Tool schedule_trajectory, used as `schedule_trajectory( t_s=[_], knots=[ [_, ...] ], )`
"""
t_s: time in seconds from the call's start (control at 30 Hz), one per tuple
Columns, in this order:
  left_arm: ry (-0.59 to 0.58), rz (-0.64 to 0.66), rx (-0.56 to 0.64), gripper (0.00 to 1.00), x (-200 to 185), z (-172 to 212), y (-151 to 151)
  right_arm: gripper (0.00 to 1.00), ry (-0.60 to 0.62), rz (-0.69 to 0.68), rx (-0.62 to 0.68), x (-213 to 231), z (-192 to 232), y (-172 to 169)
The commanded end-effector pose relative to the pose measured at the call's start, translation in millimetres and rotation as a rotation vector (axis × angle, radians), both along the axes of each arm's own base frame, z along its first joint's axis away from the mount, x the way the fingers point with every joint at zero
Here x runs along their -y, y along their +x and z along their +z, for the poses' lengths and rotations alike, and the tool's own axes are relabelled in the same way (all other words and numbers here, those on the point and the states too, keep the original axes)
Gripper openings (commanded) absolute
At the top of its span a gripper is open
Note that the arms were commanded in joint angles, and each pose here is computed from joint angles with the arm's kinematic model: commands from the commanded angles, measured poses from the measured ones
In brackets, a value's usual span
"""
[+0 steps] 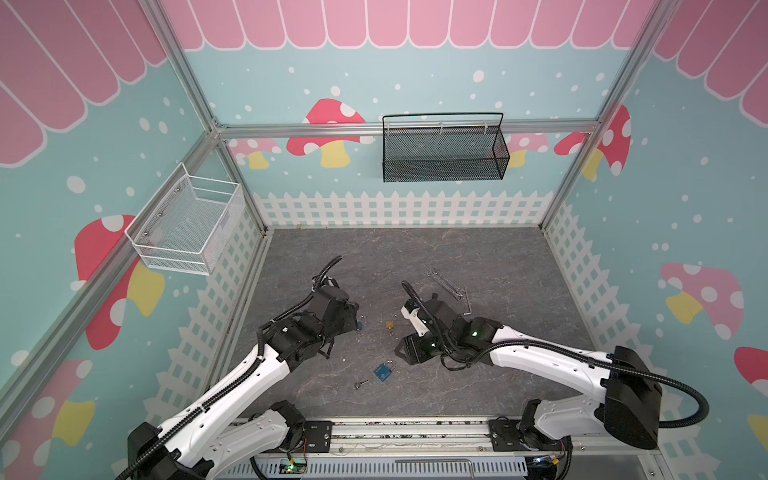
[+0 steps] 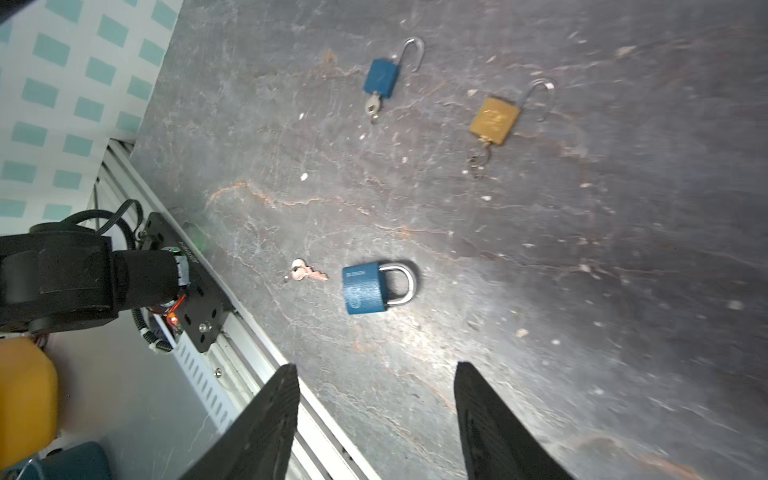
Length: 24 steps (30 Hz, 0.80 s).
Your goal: Unlock with the key
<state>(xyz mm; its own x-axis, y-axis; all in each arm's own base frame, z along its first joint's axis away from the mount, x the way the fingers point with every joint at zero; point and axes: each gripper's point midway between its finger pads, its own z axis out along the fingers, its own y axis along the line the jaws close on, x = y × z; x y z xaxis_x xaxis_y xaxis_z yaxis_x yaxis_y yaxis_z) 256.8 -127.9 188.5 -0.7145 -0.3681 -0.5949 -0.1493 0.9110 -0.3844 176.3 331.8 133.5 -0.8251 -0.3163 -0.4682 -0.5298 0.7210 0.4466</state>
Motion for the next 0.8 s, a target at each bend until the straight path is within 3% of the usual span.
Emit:
schedule_trajectory(
  t_s=[0.0, 0.37, 0.77],
  knots=[
    [-0.003, 0.014, -0.040, 0.46, -13, -8, -16, 0.62, 0.043, 0.013, -0.022, -35, 3, -12],
    [-0.030, 0.048, -0.049, 0.46, -38, -6, -41, 0.63, -0.015, 0.089, -0.114, -84, -44, -64],
    [-0.053, 0.086, -0.023, 0.46, -51, 1, -50, 0.63, -0.068, 0.123, -0.149, -116, -79, -71]
  ],
)
